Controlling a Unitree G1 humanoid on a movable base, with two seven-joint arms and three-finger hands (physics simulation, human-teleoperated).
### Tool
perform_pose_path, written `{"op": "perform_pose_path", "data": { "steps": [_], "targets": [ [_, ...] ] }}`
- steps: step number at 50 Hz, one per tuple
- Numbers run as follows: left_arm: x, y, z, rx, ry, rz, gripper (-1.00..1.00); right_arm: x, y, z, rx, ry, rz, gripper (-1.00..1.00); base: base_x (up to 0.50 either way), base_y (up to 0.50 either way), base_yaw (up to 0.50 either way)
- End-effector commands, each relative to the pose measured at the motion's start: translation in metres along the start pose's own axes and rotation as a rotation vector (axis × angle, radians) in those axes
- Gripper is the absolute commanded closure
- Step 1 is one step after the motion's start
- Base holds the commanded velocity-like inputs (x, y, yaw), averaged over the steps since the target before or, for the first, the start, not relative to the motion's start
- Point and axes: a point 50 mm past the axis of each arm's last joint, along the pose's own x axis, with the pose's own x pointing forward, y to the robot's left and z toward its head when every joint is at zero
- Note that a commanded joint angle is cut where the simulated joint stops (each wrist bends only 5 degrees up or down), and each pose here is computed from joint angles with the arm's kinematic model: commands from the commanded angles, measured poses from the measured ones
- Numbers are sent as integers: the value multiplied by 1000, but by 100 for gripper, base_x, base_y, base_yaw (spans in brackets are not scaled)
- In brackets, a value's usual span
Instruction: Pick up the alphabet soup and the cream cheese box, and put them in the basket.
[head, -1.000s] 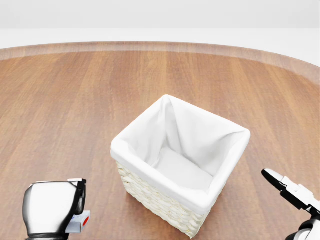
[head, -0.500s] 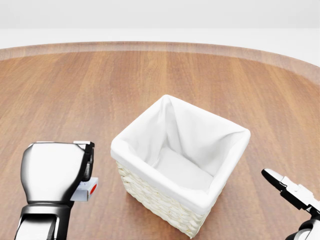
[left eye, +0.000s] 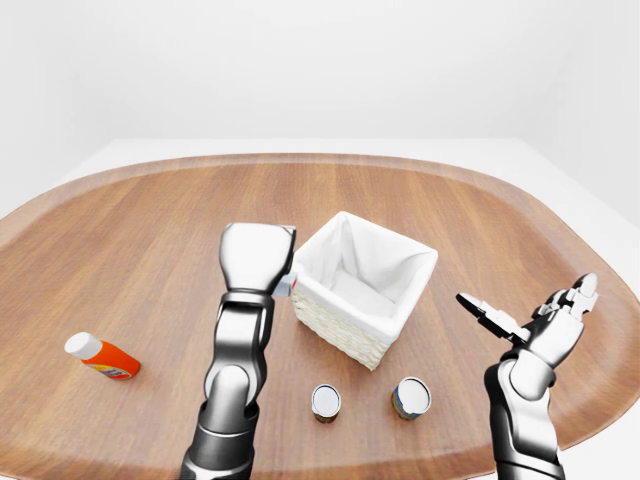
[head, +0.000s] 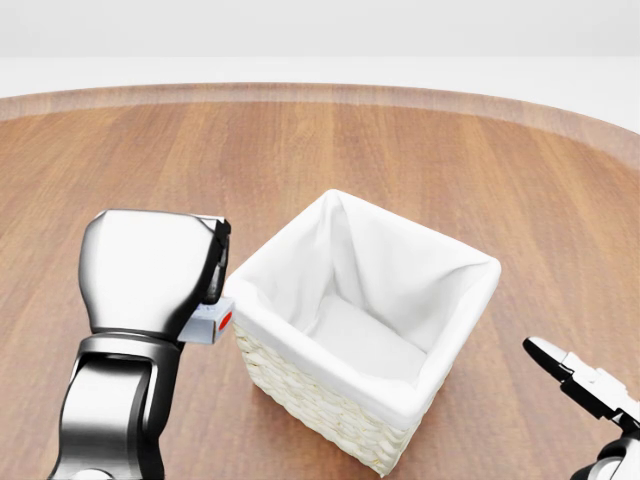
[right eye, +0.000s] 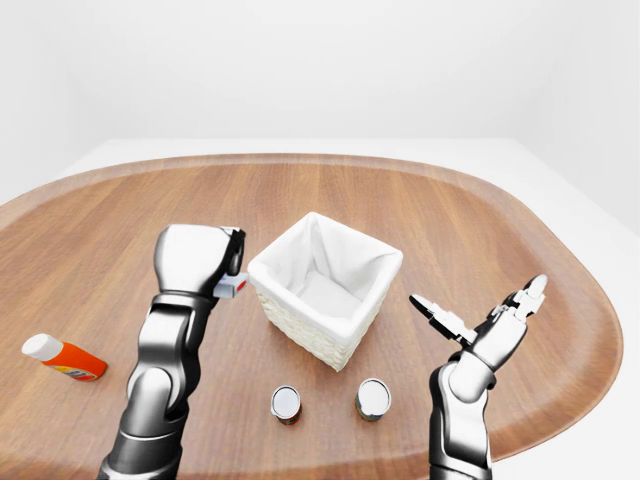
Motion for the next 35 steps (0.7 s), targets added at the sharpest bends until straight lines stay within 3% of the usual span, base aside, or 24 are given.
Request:
{"op": "perform_pose_path", "data": {
  "steps": [1, 10, 16, 23, 28, 35],
  "targets": [
    [17, 11, 12, -4, -31, 32, 100, 0, 0, 0, 2, 3, -1, -100, 0, 0, 0],
    [25, 9, 13, -18, -40, 30, 100, 0, 0, 0, 2, 1, 1, -100, 0, 0, 0],
    [27, 0, 31, 20, -82, 22, 100, 0, 0, 0, 2, 3, -1, -100, 0, 0, 0],
    [34, 5, 39, 35, -101, 20, 100, 0, 0, 0, 2, 5, 0, -100, 0, 0, 0],
    [38, 22, 45, 43, -103, 25, 100, 0, 0, -1, 2, 4, 0, -100, 0, 0, 0],
    [46, 15, 52, 27, -125, -5, 100, 0, 0, 0, 2, 4, -1, -100, 0, 0, 0]
  ]
}}
